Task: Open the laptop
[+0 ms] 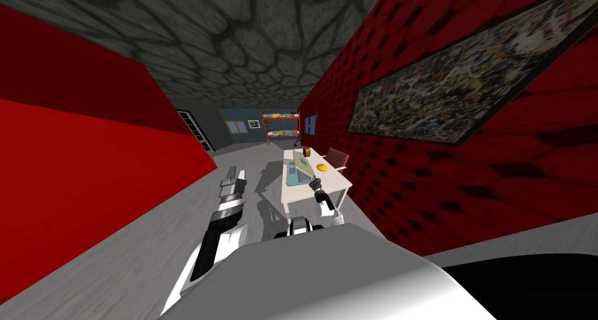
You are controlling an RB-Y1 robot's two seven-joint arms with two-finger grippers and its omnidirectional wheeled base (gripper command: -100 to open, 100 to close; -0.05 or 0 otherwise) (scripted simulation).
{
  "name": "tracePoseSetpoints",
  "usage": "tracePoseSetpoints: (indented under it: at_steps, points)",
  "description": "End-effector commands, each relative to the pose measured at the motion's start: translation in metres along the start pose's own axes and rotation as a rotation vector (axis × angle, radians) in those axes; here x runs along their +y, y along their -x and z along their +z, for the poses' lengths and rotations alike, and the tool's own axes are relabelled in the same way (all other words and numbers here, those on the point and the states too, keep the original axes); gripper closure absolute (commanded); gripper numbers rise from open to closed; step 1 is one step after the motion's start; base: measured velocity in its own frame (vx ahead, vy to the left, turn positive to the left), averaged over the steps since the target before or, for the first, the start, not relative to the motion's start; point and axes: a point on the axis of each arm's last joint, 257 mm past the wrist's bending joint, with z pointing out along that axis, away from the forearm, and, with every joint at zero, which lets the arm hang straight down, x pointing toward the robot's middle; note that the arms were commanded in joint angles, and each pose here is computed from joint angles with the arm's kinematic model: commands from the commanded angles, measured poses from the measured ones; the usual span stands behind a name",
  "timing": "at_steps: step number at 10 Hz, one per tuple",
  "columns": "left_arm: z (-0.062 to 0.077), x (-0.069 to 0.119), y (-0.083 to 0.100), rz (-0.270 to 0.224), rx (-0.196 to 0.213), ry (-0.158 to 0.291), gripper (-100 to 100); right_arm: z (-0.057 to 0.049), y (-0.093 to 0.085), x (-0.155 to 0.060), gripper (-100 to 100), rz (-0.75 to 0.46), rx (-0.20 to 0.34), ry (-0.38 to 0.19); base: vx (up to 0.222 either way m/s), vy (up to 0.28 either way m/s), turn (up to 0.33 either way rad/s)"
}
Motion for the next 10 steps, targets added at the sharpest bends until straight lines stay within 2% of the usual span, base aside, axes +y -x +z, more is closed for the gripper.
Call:
tracePoseSetpoints:
  at_steps: [1,2,3,4,10]
  points:
    - [0.000,0.000,0.000,0.000,0.000,0.000,0,-0.014,0.027,-0.006,100,-0.110,-0.028,-0.015,0.031,0.036,0.032]
    - [0.000,0.000,0.000,0.000,0.000,0.000,0,-0.014,0.027,-0.006,100,-0.110,-0.028,-0.015,0.008,0.027,0.005]
    - [0.000,0.000,0.000,0.000,0.000,0.000,0,-0.007,0.013,-0.003,100,-0.103,-0.001,0.002,-0.016,0.017,0.002]
    - [0.000,0.000,0.000,0.000,0.000,0.000,0,0.006,0.003,0.001,-100,-0.107,0.008,-0.005,-0.046,0.020,-0.073]
    - [0.000,0.000,0.000,0.000,0.000,0.000,0,0.040,-0.028,0.015,-100,-0.113,0.030,-0.030,-0.047,0.018,-0.061]
